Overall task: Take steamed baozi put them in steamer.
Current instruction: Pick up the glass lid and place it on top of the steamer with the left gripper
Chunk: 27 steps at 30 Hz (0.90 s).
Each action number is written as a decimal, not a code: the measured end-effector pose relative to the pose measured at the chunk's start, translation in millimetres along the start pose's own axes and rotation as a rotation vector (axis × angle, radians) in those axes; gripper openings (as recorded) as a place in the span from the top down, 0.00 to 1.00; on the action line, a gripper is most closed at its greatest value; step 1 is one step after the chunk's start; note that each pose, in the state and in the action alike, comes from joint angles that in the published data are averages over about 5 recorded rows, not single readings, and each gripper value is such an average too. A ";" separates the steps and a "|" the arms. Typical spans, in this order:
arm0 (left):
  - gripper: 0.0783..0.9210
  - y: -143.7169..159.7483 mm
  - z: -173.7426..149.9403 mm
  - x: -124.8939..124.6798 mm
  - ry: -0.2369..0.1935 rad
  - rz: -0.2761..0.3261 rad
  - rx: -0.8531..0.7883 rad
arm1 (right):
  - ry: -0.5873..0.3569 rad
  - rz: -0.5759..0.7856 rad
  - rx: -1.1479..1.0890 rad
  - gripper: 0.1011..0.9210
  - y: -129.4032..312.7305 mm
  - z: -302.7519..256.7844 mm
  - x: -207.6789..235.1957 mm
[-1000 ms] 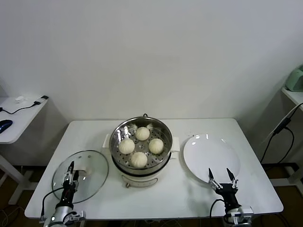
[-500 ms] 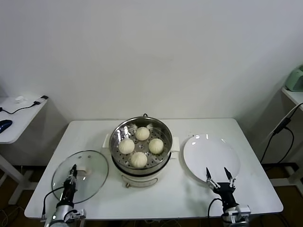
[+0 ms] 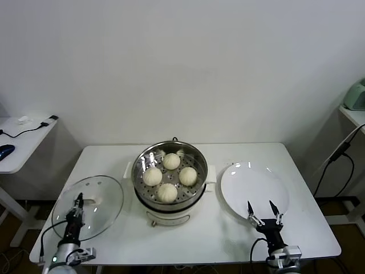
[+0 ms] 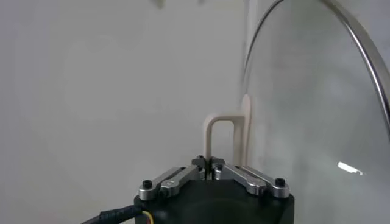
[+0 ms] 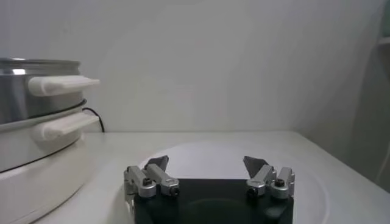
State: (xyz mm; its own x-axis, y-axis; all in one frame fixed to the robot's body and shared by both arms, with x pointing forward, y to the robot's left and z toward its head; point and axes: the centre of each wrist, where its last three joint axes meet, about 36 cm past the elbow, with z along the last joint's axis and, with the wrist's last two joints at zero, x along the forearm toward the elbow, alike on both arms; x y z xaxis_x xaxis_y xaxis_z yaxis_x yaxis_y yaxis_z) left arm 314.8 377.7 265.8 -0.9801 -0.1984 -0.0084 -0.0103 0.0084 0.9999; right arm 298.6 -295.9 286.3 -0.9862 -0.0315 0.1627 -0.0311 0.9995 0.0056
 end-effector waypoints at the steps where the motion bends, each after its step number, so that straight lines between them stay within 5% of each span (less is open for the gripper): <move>1: 0.94 8.6 1.7 -1.1 0.006 -0.004 0.002 | 0.000 0.001 0.004 0.12 -0.1 -1.3 -0.7; 7: 0.94 74.2 0.1 -16.8 0.038 -0.033 0.029 | 0.001 -0.001 0.030 0.12 0.7 -8.9 -4.8; 15: 0.94 154.0 -41.9 -29.4 0.026 -0.060 0.083 | -0.002 -0.009 0.056 0.12 4.8 -14.5 -7.5; 27: 0.94 190.0 -152.6 -17.9 -0.069 -0.036 0.115 | -0.028 -0.019 0.079 0.12 11.5 -10.2 -10.2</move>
State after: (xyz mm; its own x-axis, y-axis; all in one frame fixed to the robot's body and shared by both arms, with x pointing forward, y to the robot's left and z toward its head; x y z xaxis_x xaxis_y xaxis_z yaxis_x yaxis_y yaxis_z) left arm 360.6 233.4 457.5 -0.9900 -0.1322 -0.0487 -0.0642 0.1155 0.9912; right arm 310.0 -284.1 294.8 -0.9894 -0.0517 0.1358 -0.0615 0.9957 -0.0693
